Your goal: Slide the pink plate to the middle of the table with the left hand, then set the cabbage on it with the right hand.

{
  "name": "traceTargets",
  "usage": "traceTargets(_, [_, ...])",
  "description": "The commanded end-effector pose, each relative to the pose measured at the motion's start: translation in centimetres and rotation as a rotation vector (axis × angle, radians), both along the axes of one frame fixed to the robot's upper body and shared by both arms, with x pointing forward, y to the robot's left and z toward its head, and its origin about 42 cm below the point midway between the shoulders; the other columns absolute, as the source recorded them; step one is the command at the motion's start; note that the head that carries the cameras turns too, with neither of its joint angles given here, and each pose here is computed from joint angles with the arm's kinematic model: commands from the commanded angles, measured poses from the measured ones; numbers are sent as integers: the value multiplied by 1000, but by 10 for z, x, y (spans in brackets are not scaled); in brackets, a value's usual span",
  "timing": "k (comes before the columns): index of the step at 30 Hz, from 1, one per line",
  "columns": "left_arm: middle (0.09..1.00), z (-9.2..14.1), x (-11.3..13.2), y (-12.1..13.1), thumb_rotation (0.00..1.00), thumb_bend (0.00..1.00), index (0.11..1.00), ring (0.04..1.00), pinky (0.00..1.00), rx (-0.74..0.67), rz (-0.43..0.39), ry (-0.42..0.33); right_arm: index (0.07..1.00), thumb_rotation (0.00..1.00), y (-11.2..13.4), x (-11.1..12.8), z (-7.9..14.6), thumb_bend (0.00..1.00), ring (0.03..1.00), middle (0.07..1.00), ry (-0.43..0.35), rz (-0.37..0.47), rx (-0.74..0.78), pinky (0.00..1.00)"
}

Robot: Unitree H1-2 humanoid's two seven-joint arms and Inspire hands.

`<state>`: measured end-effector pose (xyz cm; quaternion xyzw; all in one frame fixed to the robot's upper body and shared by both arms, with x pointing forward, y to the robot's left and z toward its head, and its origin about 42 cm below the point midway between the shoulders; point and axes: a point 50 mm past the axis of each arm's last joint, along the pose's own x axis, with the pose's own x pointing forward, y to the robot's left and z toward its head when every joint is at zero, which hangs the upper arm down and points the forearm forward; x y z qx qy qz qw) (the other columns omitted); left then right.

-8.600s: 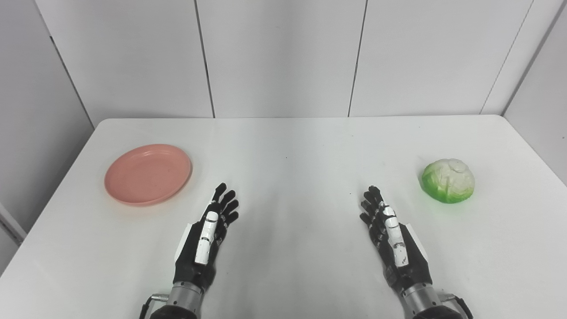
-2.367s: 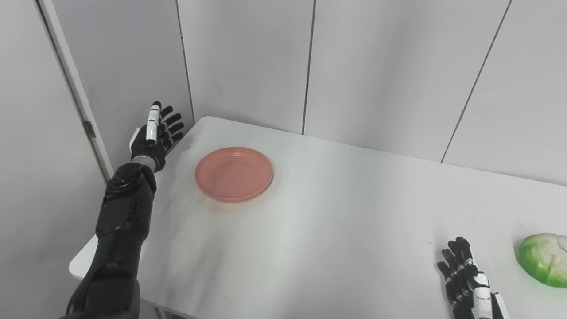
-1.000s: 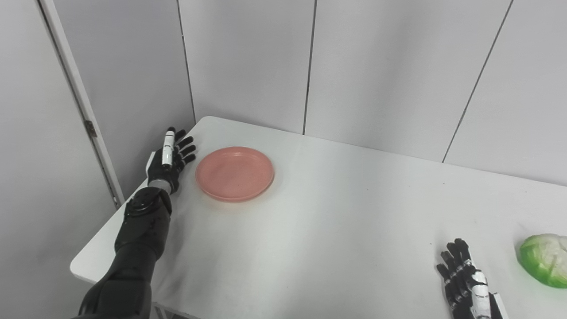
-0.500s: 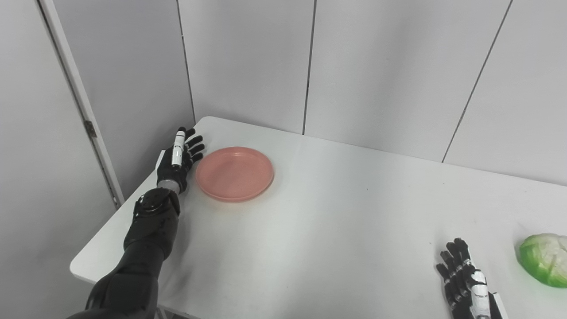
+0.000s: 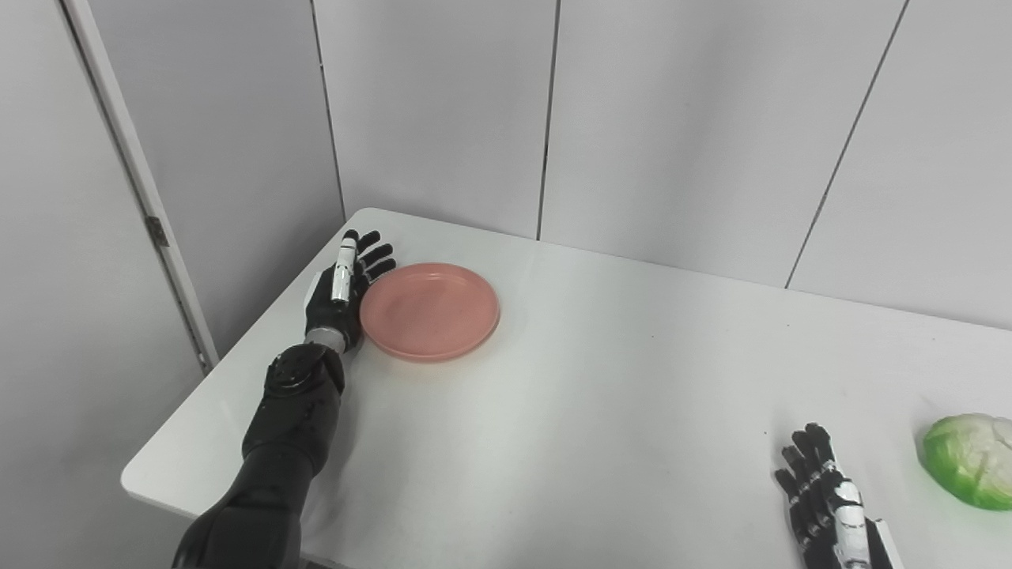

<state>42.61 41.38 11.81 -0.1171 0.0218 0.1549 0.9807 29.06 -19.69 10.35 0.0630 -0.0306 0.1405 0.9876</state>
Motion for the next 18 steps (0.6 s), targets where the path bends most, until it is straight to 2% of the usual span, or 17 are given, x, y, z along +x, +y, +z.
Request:
traceTargets(1, [819, -21, -7, -14, 1000, 450, 818, 820, 820, -61, -34, 81, 1000, 1000, -24, 26, -7, 270, 1000, 1000, 58, -45, -70, 1000])
traceTargets(9, [833, -23, -7, -34, 1000, 446, 828, 831, 843, -99, -101, 77, 1000, 1000, -22, 26, -7, 274, 1000, 1000, 64, -43, -61, 1000])
traceTargets(18, [823, -18, -7, -56, 1000, 442, 822, 816, 811, -133, -160, 58, 1000, 1000, -21, 27, -9, 275, 1000, 1000, 68, -51, -55, 1000])
